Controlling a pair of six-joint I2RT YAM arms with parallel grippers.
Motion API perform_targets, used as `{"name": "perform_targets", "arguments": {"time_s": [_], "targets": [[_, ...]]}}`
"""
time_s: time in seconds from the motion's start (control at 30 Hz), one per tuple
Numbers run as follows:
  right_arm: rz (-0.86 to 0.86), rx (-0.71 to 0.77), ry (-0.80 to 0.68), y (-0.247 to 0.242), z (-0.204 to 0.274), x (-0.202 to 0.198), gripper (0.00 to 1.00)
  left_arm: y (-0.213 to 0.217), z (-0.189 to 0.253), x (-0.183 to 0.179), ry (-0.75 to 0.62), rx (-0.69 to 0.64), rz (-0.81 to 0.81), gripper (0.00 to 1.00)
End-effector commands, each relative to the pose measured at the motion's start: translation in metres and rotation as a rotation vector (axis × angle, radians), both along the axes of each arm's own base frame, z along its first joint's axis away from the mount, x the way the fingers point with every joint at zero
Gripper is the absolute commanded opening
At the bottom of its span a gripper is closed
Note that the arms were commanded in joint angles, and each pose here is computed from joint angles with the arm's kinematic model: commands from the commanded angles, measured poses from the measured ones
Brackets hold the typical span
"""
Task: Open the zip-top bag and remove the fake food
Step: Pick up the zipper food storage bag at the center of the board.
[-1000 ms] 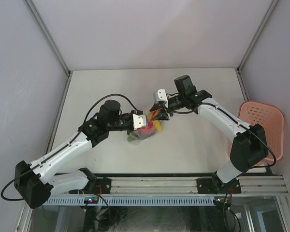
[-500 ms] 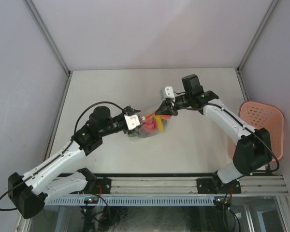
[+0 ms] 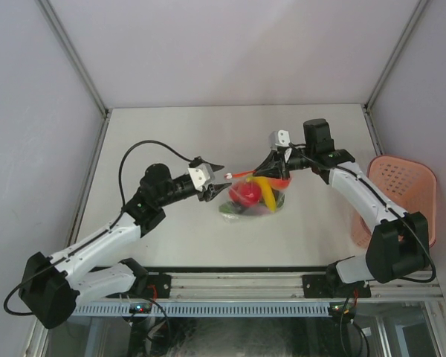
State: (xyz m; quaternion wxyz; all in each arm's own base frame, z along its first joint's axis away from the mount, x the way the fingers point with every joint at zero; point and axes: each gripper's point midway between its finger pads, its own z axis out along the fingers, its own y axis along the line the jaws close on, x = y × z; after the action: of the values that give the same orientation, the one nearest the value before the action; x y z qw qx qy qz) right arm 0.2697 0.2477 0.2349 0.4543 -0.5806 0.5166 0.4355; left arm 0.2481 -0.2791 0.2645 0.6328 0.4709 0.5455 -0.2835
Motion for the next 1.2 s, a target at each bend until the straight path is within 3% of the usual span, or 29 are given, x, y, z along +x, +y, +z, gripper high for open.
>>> {"name": "perform_targets", "arguments": {"time_s": [0.0,0.33,0.43,0.67,0.8,0.83,0.93,1.03,1.17], "targets": [[0.038,0.074,-0.062,-0.001,0.026,-0.004,0.00,-0.017,0.011,-0.010,0.036,-0.095,-0.107,0.56],[0.045,0.098,-0.070,-0.009,0.031,-0.008,0.00,-0.035,-0.015,-0.006,0.151,-0.139,-0.157,0.49],[0.047,0.099,-0.070,-0.010,0.031,-0.008,0.00,-0.044,-0.022,-0.003,0.207,-0.139,-0.182,0.40],[0.044,0.090,-0.070,-0.014,0.025,-0.009,0.00,-0.045,-0.030,0.004,0.228,-0.110,-0.152,0.04],[0.045,0.077,-0.086,-0.017,0.024,-0.015,0.00,-0.041,-0.027,0.005,0.195,-0.080,-0.143,0.00],[0.050,0.076,-0.090,-0.016,0.025,-0.018,0.04,-0.041,-0.024,0.004,0.191,-0.075,-0.147,0.00],[0.077,0.069,-0.119,-0.007,0.032,-0.031,0.36,-0.042,-0.012,0.000,0.185,-0.072,-0.163,0.00],[0.107,0.070,-0.130,0.009,0.045,-0.048,0.60,-0.043,-0.009,-0.004,0.191,-0.065,-0.167,0.00],[0.099,0.091,-0.062,0.031,0.060,-0.053,0.71,-0.048,-0.011,-0.008,0.208,-0.032,-0.175,0.00]]}}
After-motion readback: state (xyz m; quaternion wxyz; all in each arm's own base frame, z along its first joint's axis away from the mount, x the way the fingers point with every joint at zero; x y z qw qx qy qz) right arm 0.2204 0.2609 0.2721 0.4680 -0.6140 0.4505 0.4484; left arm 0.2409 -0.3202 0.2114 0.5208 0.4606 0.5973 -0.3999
